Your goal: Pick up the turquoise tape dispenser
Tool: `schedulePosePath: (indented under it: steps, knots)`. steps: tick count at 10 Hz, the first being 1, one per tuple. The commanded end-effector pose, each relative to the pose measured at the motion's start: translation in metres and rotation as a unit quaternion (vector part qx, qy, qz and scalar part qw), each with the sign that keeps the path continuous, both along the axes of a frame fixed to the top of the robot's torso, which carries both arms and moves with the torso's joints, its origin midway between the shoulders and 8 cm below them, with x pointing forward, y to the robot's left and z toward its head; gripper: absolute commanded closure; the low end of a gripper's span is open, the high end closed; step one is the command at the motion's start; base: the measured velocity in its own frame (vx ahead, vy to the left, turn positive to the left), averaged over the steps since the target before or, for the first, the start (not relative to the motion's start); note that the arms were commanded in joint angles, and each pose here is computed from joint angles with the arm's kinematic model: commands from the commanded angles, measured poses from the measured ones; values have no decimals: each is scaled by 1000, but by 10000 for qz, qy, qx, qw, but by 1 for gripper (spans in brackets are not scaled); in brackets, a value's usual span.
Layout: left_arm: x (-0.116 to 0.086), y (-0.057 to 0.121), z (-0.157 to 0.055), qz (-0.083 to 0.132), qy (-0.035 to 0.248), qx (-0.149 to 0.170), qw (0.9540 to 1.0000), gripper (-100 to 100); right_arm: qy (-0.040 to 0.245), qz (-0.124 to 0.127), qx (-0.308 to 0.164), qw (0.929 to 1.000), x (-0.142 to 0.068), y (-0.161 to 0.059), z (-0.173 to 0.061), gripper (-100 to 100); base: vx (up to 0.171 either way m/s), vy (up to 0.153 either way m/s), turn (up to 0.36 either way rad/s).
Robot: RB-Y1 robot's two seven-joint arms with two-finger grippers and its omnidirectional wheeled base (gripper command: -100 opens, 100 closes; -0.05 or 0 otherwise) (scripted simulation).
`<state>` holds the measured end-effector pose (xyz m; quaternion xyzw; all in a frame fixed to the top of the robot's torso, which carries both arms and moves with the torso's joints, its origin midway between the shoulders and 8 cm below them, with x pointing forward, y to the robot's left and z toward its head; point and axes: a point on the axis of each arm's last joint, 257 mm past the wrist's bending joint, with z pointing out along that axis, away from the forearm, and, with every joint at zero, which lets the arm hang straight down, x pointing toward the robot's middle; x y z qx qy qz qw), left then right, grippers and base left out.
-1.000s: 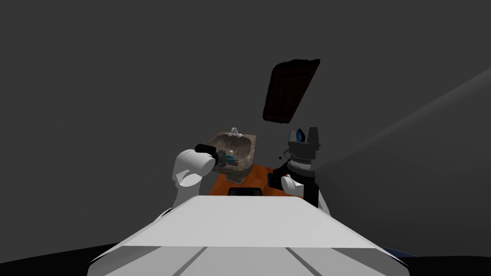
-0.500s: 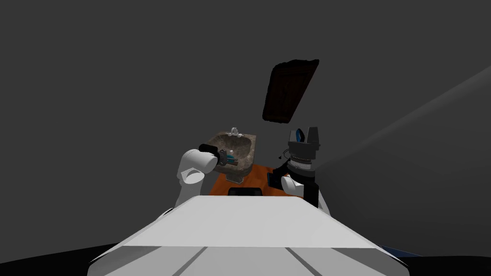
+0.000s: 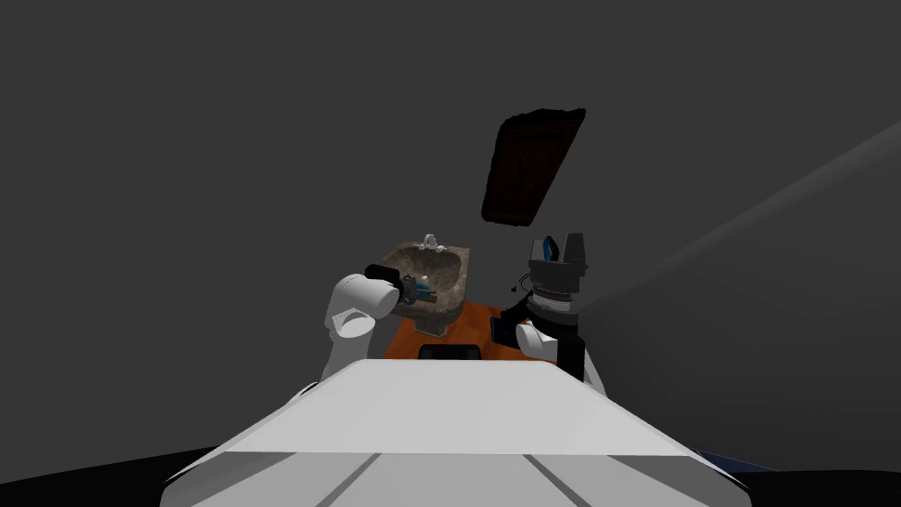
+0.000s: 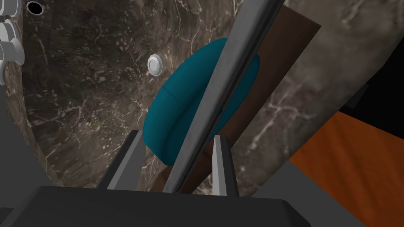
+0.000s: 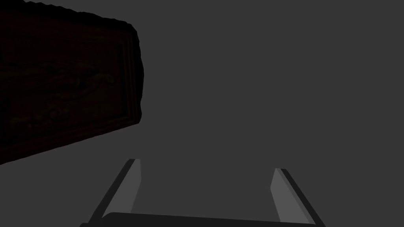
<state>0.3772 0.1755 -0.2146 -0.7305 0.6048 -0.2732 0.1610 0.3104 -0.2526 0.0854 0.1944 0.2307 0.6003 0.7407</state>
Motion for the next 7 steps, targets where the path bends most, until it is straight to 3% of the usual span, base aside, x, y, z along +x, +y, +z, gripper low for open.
schedulePosePath:
  steps: [1, 6, 7]
  knots:
    - [-5, 1, 7, 6, -9, -3, 10000, 100, 0, 0, 0, 10000, 0, 0, 0, 0, 8, 1, 7]
    - [-17, 1, 15, 2, -15, 3, 10000, 100, 0, 0, 0, 10000, 0, 0, 0, 0, 9, 2, 3]
    - [-17, 1, 16, 5, -6, 4, 10000, 0, 0, 0, 0, 10000, 0, 0, 0, 0, 0, 0, 0]
